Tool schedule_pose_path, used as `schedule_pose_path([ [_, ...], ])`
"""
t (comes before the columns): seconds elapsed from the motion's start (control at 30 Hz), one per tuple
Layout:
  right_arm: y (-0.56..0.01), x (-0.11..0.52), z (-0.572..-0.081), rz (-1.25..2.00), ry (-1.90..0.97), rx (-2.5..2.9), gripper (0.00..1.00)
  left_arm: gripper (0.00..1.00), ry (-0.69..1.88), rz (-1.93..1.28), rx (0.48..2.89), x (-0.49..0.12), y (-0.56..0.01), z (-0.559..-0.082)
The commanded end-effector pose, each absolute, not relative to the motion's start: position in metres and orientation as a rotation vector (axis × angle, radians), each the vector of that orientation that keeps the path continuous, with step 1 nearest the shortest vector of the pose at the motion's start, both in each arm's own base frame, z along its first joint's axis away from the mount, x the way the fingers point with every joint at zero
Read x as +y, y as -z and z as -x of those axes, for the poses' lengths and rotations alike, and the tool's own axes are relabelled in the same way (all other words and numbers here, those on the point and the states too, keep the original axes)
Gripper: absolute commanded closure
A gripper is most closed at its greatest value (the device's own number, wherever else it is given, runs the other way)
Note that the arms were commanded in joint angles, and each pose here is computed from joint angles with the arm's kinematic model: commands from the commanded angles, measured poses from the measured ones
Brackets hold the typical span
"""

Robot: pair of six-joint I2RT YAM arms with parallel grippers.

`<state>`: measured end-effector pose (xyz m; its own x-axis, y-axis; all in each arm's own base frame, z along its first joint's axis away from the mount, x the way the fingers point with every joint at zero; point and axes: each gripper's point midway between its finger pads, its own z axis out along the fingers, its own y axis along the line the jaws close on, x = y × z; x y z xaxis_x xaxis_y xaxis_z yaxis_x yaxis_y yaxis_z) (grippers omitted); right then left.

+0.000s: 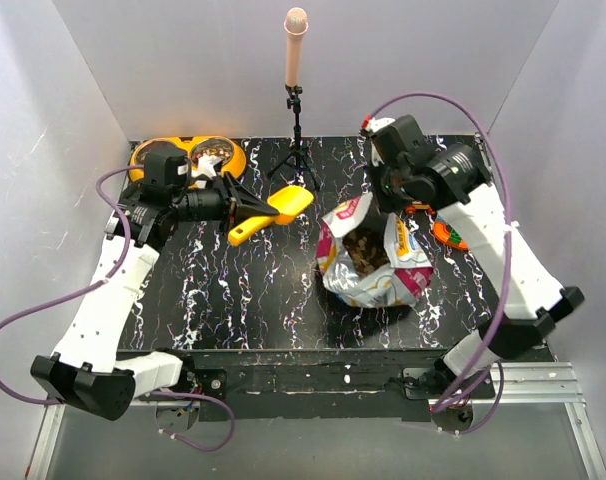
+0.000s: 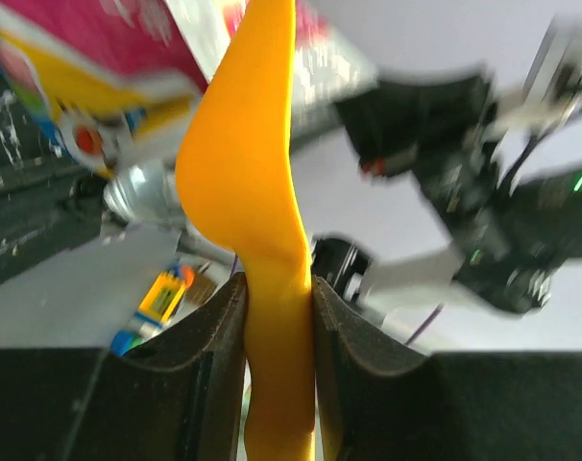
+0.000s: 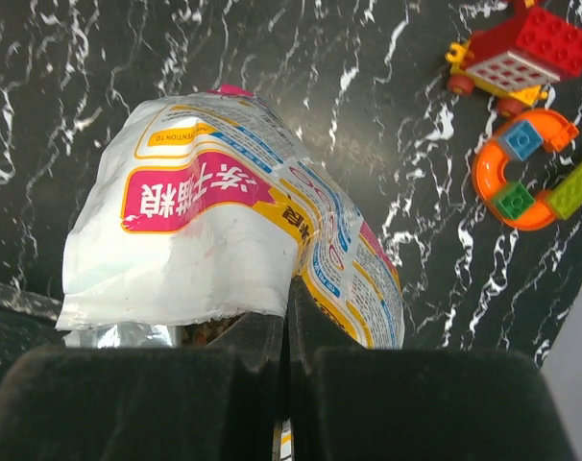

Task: Serve the pet food

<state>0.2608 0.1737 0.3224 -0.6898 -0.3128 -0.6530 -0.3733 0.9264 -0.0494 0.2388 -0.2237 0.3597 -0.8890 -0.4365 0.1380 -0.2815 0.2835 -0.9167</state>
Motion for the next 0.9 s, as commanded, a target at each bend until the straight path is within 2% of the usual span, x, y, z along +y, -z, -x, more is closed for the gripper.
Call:
schedule_pose_path([
  [0.0,-0.460,0.205,-0.313,0.228,-0.369,1.907,0.99,1.00,1.730,0.342,2.489,-0.245,-0.390,-0.180],
  [0.2,-0.465,0.216,-0.325,0.203,-0.402,1.904,0.99,1.00,1.734,0.295,2.641,-0.273,-0.383,-0.133],
  [0.3,-0.468,0.222,-0.320,0.228,-0.446,1.901,0.99,1.00,1.721,0.419,2.714,-0.275,-0.360,-0.130],
  [0.43,-0.462,0.225,-0.308,0.261,-0.506,1.887,0.99,1.00,1.708,0.535,2.707,-0.287,-0.331,-0.153],
  [0.67,-0.454,0.212,-0.279,0.287,-0.548,1.893,0.99,1.00,1.539,0.529,2.630,-0.295,-0.349,-0.195],
  [0.87,-0.440,0.217,-0.270,0.309,-0.596,1.922,0.99,1.00,1.590,0.519,2.624,-0.300,-0.357,-0.195],
])
